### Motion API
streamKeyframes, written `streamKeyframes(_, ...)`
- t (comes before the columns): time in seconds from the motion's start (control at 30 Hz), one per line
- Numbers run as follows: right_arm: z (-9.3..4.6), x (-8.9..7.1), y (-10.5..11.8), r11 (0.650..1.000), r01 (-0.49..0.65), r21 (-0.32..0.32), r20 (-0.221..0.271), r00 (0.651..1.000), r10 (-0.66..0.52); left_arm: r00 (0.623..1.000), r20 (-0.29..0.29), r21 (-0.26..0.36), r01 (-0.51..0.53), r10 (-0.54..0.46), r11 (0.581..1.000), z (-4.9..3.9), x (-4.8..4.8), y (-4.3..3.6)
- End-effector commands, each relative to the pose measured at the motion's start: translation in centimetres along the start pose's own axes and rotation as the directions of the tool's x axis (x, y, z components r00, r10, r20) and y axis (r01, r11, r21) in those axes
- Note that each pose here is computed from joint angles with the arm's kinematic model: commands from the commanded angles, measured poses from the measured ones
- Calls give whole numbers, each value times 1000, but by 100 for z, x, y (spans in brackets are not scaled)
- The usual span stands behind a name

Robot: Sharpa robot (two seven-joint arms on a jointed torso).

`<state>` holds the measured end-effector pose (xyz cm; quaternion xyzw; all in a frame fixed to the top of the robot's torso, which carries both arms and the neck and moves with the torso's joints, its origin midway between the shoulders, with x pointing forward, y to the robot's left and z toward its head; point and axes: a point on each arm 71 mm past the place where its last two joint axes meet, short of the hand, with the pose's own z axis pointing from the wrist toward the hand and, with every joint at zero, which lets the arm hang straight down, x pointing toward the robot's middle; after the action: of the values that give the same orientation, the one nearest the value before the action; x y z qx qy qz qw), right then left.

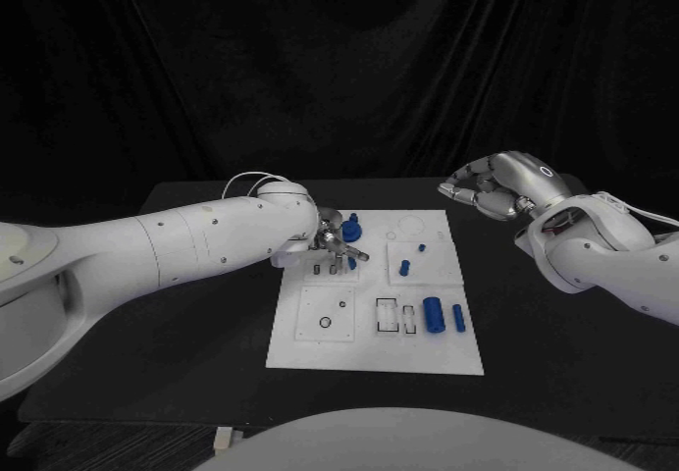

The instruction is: Assemble the parts on the task board

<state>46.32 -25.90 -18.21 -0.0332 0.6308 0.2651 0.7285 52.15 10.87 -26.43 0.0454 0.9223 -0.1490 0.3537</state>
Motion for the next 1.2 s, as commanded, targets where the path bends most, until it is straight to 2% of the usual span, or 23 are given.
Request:
streamKeyframes(0.03,1,16,-13,1000,6,11,-13,1000,-6,1000,21,15,8,-8,1000,2,-24,-33)
streamKeyframes(0.73,15,33,-19,1000,9,16,-22,1000,-8,999,-28,-5,-25,25,1000,56,-8,-161)
streamKeyframes(1.2,12,35,-24,1000,10,16,-27,1000,-9,999,-35,-26,-29,28,999,73,-17,-150)
